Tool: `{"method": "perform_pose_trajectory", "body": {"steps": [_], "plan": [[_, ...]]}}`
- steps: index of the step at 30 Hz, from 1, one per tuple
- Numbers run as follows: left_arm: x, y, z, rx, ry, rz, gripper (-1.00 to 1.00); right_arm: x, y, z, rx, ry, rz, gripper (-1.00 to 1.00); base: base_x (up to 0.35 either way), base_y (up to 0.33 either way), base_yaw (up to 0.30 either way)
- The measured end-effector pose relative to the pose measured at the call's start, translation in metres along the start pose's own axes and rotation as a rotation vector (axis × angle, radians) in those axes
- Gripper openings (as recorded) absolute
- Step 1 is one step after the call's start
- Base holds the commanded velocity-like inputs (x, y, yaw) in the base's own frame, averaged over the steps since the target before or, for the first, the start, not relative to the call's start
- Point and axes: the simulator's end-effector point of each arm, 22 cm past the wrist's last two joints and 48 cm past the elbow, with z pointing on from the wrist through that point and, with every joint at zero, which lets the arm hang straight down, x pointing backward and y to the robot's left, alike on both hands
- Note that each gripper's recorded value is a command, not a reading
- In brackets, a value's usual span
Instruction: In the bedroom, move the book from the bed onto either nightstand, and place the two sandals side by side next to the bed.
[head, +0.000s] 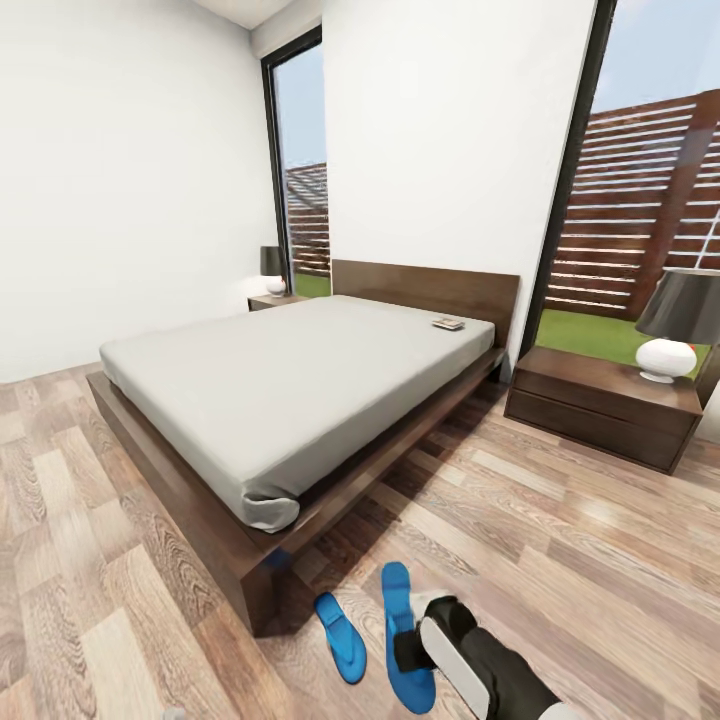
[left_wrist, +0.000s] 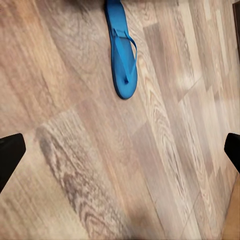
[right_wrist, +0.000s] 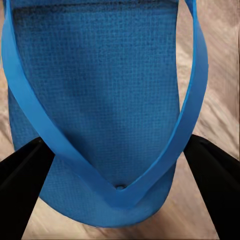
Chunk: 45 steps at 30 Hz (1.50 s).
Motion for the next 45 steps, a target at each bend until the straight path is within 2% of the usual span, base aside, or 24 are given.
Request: {"method": "perform_pose_trajectory", "body": {"steps": [3,5,8,10,16,23,27,38,45], "plan": [[0.0,0.0,0.0,0.0,0.002,-0.004,1.0,0.002,0.018,0.002,-0.014,-0.018,-0.104,-1.0,0.0,0.0,0.0],[0.0,0.001,-0.001,-0.002,0.009,-0.014,1.0,0.004,0.03,0.002,-0.033,-0.025,-0.153,-1.0,0.0,0.0,0.0],[0.003,0.006,-0.004,-0.01,0.028,-0.037,1.0,0.007,0.038,0.004,-0.055,-0.025,-0.184,-1.0,0.0,0.0,0.0],[0.006,0.01,-0.005,-0.018,0.039,-0.051,1.0,0.008,0.037,0.007,-0.061,-0.021,-0.177,-1.0,0.0,0.0,0.0],[0.009,0.023,-0.008,-0.045,0.057,-0.068,1.0,0.001,0.016,0.014,-0.07,-0.012,-0.063,-1.0,0.0,0.0,0.0],[0.017,0.033,-0.008,-0.065,0.075,-0.082,1.0,0.001,0.005,0.024,-0.071,-0.011,-0.007,-1.0,0.0,0.0,0.035],[0.023,0.039,-0.008,-0.077,0.086,-0.091,1.0,0.001,0.004,0.031,-0.072,-0.017,0.007,-1.0,0.0,0.0,0.184],[0.038,0.055,-0.009,-0.109,0.117,-0.116,1.0,0.016,0.008,0.05,-0.082,0.018,0.014,-1.0,0.0,0.0,0.233],[0.038,0.056,-0.009,-0.111,0.118,-0.119,1.0,0.016,0.009,0.052,-0.083,0.014,0.015,-1.0,0.0,0.0,0.241]]}}
